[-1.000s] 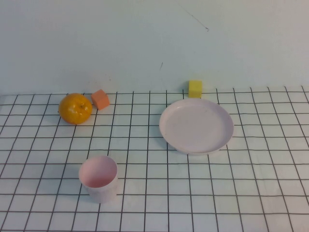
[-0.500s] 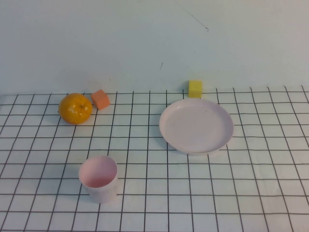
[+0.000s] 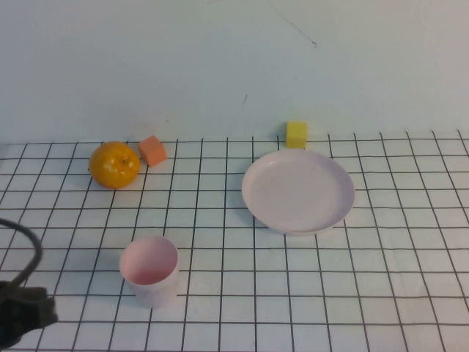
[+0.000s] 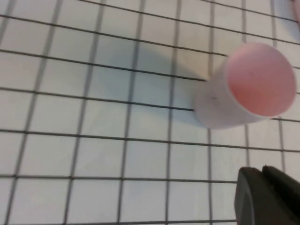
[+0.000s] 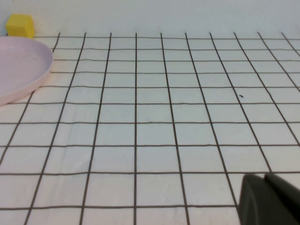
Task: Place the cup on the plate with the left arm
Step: Pick up the cup from the table
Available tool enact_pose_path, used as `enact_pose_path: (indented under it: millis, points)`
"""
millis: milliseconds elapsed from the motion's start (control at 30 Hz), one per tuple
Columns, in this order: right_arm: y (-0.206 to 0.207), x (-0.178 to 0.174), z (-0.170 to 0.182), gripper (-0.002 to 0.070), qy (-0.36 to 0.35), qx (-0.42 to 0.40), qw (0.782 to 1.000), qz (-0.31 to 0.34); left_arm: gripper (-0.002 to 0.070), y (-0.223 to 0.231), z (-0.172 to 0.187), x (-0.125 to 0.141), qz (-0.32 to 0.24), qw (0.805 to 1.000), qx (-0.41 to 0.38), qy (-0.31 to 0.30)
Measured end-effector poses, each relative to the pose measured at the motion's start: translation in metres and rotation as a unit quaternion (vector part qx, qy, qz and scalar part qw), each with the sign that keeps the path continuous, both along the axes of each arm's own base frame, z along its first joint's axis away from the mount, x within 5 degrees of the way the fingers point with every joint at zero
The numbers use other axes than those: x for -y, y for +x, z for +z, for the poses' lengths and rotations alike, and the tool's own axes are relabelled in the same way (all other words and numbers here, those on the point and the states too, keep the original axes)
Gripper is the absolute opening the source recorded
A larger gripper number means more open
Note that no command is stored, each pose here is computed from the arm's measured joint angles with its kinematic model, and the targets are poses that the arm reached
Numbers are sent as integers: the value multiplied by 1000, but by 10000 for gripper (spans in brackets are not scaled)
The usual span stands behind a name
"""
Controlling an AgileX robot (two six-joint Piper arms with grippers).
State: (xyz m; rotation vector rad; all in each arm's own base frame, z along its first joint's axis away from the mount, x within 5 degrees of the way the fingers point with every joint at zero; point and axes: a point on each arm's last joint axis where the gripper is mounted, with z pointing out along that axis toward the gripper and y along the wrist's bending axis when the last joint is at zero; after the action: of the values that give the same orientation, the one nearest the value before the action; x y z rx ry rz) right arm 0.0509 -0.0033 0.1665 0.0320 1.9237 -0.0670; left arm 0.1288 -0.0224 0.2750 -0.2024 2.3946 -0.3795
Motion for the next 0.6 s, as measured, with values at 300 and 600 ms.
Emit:
enact_pose_path:
  millis: [300,600]
  points:
    - [0,0,0,-2,0,0,1000,0,273,55,8,19,-120,992,-11,-24]
    - [0,0,0,-2,0,0,1000,0,549,127,-11,26,-157,985,-74,-25]
